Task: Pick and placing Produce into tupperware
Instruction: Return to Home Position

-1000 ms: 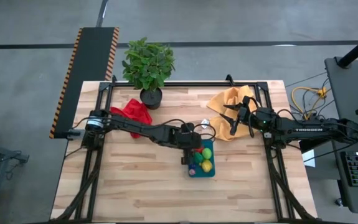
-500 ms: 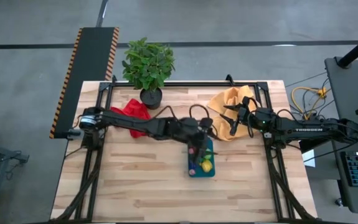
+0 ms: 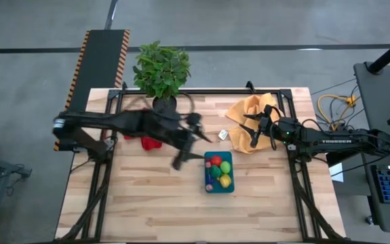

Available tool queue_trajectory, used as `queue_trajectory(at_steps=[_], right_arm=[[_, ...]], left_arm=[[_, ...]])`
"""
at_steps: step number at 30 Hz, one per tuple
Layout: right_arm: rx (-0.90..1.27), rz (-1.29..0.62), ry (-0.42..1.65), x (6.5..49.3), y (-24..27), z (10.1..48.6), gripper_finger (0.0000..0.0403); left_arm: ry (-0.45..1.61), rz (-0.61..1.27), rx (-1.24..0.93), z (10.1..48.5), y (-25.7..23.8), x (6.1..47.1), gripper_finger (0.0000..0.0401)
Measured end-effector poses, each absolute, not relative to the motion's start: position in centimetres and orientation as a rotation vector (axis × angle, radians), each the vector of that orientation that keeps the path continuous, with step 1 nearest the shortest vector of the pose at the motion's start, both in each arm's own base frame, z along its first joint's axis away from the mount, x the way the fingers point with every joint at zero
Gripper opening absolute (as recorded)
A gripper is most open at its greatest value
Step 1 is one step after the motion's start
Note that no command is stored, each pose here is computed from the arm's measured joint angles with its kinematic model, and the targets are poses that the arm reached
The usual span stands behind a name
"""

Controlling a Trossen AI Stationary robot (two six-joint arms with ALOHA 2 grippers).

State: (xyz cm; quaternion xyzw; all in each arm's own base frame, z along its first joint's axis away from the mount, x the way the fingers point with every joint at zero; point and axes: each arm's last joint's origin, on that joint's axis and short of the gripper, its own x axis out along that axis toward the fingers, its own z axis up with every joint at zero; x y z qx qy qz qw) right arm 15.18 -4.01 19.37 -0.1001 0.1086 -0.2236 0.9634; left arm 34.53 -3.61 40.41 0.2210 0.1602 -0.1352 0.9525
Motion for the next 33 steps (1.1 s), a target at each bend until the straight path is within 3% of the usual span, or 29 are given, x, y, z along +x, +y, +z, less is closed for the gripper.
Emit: queue_trajectory(at_steps=[7,12,19,33], right_arm=[[-0.203,-0.453,0.219,15.2,-4.0,19.4,0.0206],[-0.173,-0.455,0.218,15.2,-4.0,19.3,0.0206],[-0.151,-0.457,0.217,15.2,-4.0,19.3,0.0206],[-0.151,-0.457,0.217,15.2,-4.0,19.3,0.0206]], left_arm=[[0.334,-0.264,0.397,44.0,-2.9,25.3,0.0241],[0.277,-0.112,0.417,44.1,-1.9,19.2,0.0241],[0.194,0.076,0.339,41.1,-0.7,12.2,0.0241],[0.011,0.262,0.181,34.4,0.6,4.0,0.0241]])
